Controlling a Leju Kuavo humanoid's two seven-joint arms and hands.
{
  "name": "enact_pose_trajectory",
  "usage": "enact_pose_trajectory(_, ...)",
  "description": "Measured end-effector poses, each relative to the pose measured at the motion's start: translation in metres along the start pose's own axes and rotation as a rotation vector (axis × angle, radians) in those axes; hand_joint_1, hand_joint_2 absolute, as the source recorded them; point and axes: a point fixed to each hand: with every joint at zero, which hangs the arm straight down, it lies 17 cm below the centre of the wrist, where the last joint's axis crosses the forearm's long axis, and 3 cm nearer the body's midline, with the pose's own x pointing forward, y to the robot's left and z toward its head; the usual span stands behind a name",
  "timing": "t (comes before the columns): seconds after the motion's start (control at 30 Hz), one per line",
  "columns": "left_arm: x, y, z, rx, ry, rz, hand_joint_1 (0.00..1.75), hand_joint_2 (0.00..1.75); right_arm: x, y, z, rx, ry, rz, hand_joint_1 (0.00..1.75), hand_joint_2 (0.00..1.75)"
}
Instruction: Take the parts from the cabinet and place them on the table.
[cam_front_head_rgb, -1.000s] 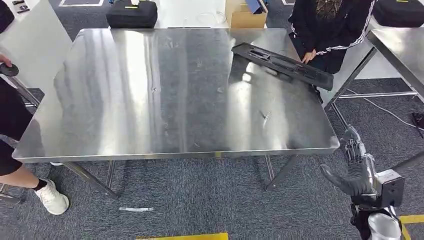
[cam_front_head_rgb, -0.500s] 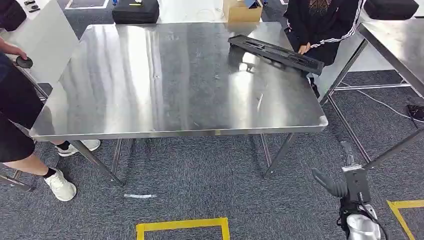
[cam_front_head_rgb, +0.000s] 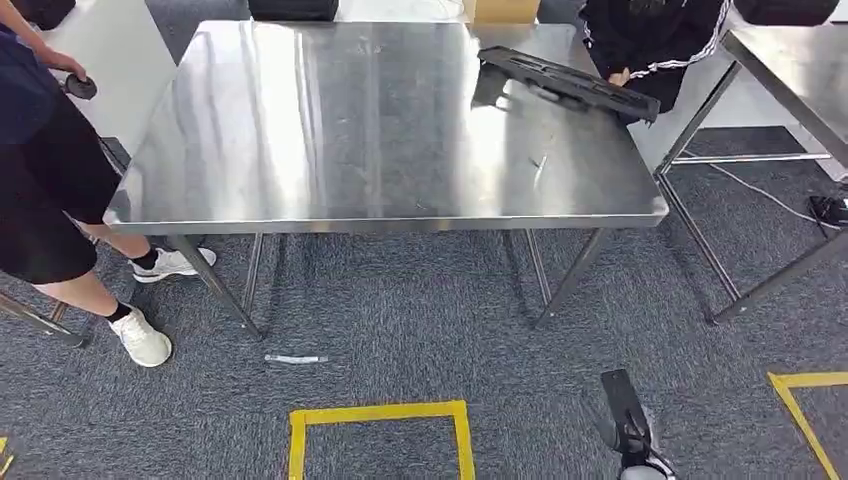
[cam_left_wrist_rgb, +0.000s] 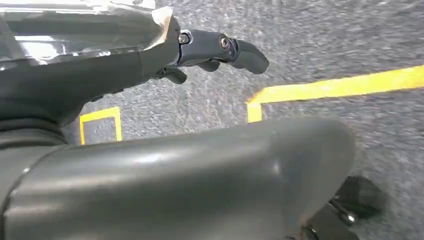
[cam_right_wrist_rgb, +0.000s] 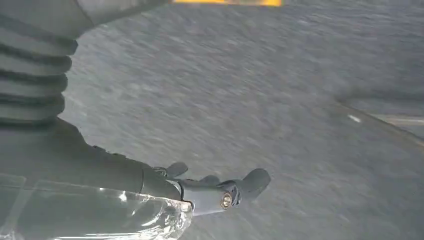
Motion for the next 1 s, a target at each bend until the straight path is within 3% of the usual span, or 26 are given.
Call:
enact_pose_trajectory(0.1,0.001,-0.003,0.001,-0.007,-0.003,-0.017,0.00,0.00,-0.016,0.017,0.004,0.057,0.086,0.068,0.00,0.00)
enact_pose_trajectory(0.23,-0.003,0.000,0.000,-0.006,0.006,-0.032,0.00,0.00,-0.071,0.065,0.037,0.189,0.250,0.189,0.00,0.00)
enact_pose_trajectory(0.37,-0.005,0.004,-0.001,0.001,0.012,-0.033,0.00,0.00,-0.095,0.101,0.063,0.265,0.308,0.236,0.00,0.00)
enact_pose_trajectory(0.6,-0.001,0.003,-0.001,0.001,0.011,-0.035,0.00,0.00,-0.131,0.104,0.084,0.300,0.416,0.425,0.00,0.00)
enact_pose_trajectory(0.77,-0.006,0.004,-0.001,0.004,0.023,-0.040,0.00,0.00,-0.170,0.116,0.114,0.341,0.498,0.445,0.00,0.00)
enact_pose_trajectory(1.0,-0.005,0.003,-0.001,-0.004,0.021,-0.053,0.00,0.00,-0.185,0.116,0.124,0.352,0.533,0.448,0.00,0.00)
